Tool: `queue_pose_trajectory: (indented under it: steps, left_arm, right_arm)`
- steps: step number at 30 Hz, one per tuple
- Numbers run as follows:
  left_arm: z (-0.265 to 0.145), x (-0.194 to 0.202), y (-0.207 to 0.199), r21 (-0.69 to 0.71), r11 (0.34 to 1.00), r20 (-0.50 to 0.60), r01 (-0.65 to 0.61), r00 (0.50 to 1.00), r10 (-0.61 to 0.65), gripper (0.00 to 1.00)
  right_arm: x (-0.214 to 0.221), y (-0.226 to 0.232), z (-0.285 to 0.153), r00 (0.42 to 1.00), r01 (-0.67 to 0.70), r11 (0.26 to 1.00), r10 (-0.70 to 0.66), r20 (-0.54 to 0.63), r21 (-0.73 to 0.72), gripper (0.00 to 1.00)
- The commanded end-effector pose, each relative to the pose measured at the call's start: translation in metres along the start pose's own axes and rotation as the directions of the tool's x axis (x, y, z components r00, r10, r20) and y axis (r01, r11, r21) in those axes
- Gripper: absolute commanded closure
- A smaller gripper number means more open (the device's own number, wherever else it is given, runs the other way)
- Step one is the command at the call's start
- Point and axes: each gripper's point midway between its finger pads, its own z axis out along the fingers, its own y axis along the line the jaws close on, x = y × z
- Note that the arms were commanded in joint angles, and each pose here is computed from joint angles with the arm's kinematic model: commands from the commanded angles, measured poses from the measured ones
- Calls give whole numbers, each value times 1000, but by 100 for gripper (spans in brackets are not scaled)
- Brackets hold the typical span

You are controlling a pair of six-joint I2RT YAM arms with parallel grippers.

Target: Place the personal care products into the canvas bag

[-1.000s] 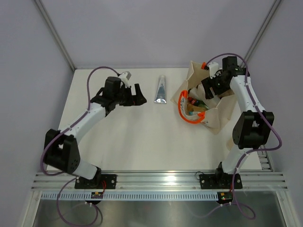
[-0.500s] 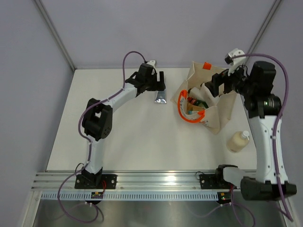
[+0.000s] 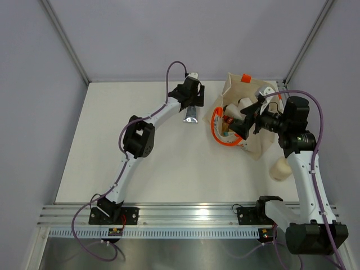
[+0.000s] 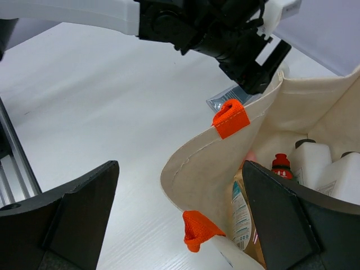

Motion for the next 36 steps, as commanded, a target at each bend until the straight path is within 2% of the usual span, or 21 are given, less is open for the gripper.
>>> queue_pose_trajectory:
  steps: [1, 11, 15, 18, 19, 23, 24, 25, 26, 27, 28, 29, 30, 32, 33, 34, 35, 36]
  left_arm:
    - [1, -5, 5, -39, 999, -3, -10, 1000, 10, 16]
    - [11, 29, 11, -36, 999, -134, 18, 991, -23, 19]
    - [14, 47, 14, -22, 999, -204, 41, 978, -45, 30]
    - [13, 51, 16, -18, 999, -224, 45, 973, -48, 34]
    - [13, 53, 14, -12, 999, -229, 43, 972, -45, 42]
    - [4, 54, 13, 14, 998, -225, 54, 973, -49, 55]
    - [-12, 36, 7, 43, 997, -190, 65, 980, -56, 57]
    - [-12, 44, 9, 54, 996, -188, 70, 980, -59, 58]
    - [-19, 41, 7, 71, 995, -176, 76, 982, -63, 61]
    - [-38, 20, 0, 115, 989, -141, 88, 987, -72, 62]
    - [-42, 32, 5, 116, 989, -162, 93, 984, -74, 63]
    - [-49, 23, 2, 142, 985, -134, 101, 988, -82, 64]
    - [-73, 5, -10, 216, 970, -109, 112, 990, -90, 65]
    - [-85, 14, -9, 260, 956, -111, 138, 987, -112, 66]
    - [-98, 14, -18, 326, 933, -121, 152, 986, -119, 67]
    - [-122, -9, -25, 384, 910, -59, 155, 988, -144, 68]
    - [-126, 13, -21, 393, 905, -95, 163, 986, -137, 68]
    - [-139, 17, -28, 447, 879, -106, 167, 985, -133, 68]
  right_arm:
    - [-27, 15, -7, 995, 70, 997, -66, 81, -45, 0]
    - [-25, 21, -9, 994, 69, 996, -64, 85, -60, 0]
    - [-24, 24, -10, 994, 73, 995, -66, 89, -69, 1]
    - [-21, 25, -10, 994, 77, 995, -71, 86, -71, 0]
    - [-21, 25, -10, 994, 77, 994, -71, 85, -71, 0]
    - [-17, 29, -10, 993, 92, 991, -85, 77, -94, 0]
    - [-16, 31, -11, 994, 89, 991, -81, 72, -103, 1]
    - [-15, 33, -11, 995, 83, 990, -75, 70, -115, 1]
    - [-14, 34, -11, 995, 83, 989, -75, 67, -124, 1]
    - [-14, 36, -11, 996, 70, 988, -62, 59, -136, 1]
    - [-14, 40, -12, 997, 60, 985, -51, 57, -159, 0]
    - [-12, 40, -10, 998, 52, 983, -44, 50, -174, 0]
    - [-12, 45, -11, 999, 33, 979, -26, 41, -199, 1]
    - [-13, 45, -10, 1000, 8, 976, -2, 28, -218, 1]
    - [-11, 47, -9, 1000, -22, 973, 25, 9, -228, 0]
    - [-9, 45, -7, 999, -51, 972, 49, -12, -230, 0]
    - [-14, 44, -6, 998, -63, 972, 61, -19, -226, 0]
    - [-9, 53, 1, 995, -91, 966, 79, -62, -240, 1]
